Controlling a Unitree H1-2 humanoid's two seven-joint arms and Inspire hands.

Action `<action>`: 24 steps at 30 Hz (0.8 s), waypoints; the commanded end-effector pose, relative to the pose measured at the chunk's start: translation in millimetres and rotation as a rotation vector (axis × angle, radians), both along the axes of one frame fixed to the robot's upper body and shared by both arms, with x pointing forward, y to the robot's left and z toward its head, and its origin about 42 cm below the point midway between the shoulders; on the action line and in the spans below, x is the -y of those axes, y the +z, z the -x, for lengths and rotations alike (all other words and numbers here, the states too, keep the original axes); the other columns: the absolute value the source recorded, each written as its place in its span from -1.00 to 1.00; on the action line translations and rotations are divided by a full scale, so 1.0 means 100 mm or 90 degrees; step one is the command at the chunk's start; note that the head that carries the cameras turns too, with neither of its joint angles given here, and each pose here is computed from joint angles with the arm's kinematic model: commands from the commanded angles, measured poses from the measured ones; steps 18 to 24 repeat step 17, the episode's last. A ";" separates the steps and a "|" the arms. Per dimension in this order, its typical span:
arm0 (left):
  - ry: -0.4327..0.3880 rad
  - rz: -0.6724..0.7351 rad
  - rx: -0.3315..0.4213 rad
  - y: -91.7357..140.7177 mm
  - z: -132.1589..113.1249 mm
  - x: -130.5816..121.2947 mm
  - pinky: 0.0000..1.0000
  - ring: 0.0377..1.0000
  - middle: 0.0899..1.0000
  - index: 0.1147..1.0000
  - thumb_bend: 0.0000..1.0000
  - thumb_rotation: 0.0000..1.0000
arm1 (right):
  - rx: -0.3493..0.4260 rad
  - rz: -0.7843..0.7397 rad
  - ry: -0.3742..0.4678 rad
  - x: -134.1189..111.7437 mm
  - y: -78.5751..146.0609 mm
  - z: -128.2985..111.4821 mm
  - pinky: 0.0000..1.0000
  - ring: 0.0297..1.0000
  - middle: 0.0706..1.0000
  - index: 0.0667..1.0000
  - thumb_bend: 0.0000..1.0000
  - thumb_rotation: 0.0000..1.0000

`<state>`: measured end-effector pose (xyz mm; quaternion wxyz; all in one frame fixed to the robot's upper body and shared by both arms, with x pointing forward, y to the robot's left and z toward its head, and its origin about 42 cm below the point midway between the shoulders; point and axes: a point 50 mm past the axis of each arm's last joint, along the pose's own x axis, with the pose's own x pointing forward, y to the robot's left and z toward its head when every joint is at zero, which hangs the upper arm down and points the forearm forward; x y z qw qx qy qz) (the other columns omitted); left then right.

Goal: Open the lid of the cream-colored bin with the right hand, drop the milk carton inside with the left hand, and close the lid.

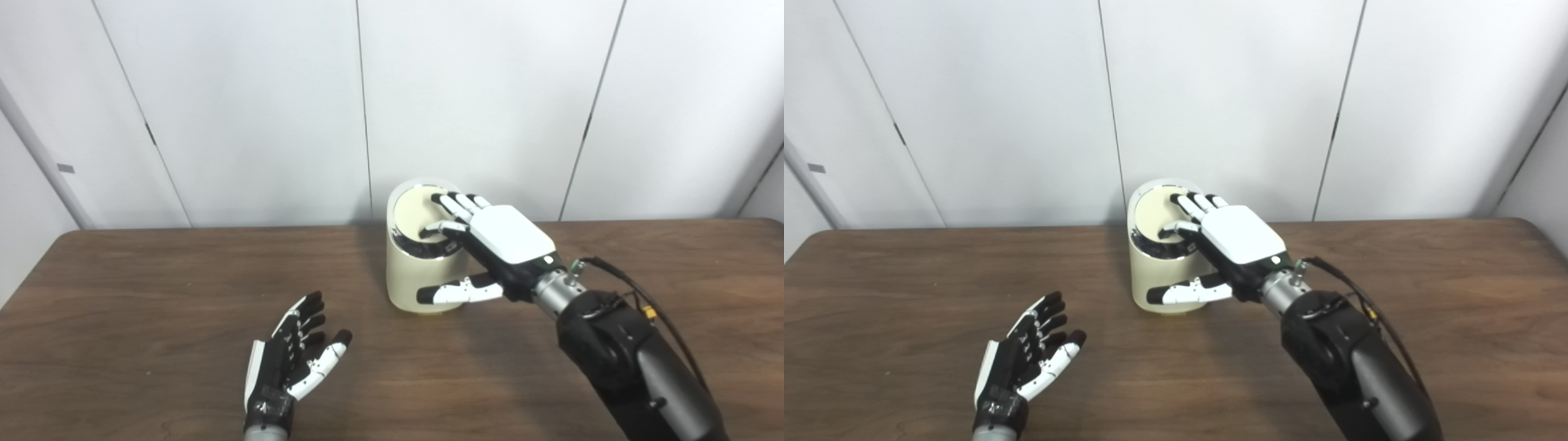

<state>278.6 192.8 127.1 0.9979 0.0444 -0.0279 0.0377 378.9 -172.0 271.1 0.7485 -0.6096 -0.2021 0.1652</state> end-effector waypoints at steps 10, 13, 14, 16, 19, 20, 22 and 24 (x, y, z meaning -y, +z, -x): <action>0.003 0.029 0.026 0.07 -0.01 0.00 0.59 0.67 0.71 0.73 0.25 -0.46 | 0.090 -0.110 -0.039 0.32 0.32 0.15 0.99 1.00 0.99 0.61 0.15 0.99; 0.005 0.037 0.033 0.09 -0.01 -0.01 0.57 0.67 0.69 0.72 0.23 -0.46 | 0.092 -0.120 -0.064 0.42 0.34 0.21 0.99 1.00 1.00 0.63 0.12 1.00; 0.005 0.037 0.034 0.10 -0.01 -0.01 0.57 0.66 0.69 0.71 0.23 -0.45 | 0.090 -0.125 -0.070 0.46 0.33 0.23 0.99 1.00 1.00 0.63 0.12 1.00; 0.005 0.034 0.035 0.10 -0.01 -0.02 0.57 0.66 0.68 0.71 0.22 -0.44 | 0.087 -0.132 -0.077 0.50 0.31 0.25 0.97 1.00 1.00 0.64 0.11 1.00; 0.006 0.033 0.034 0.10 -0.01 -0.02 0.57 0.66 0.68 0.71 0.22 -0.44 | 0.082 -0.141 -0.079 0.53 0.28 0.26 0.97 1.00 1.00 0.64 0.11 0.99; 0.006 0.033 0.034 0.10 -0.01 -0.02 0.57 0.66 0.68 0.71 0.22 -0.44 | 0.082 -0.141 -0.079 0.53 0.28 0.26 0.97 1.00 1.00 0.64 0.11 0.99; 0.006 0.033 0.034 0.10 -0.01 -0.02 0.57 0.66 0.68 0.71 0.22 -0.44 | 0.082 -0.141 -0.079 0.53 0.28 0.26 0.97 1.00 1.00 0.64 0.11 0.99; 0.006 0.033 0.034 0.10 -0.01 -0.02 0.57 0.66 0.68 0.71 0.22 -0.44 | 0.082 -0.141 -0.079 0.53 0.28 0.26 0.97 1.00 1.00 0.64 0.11 0.99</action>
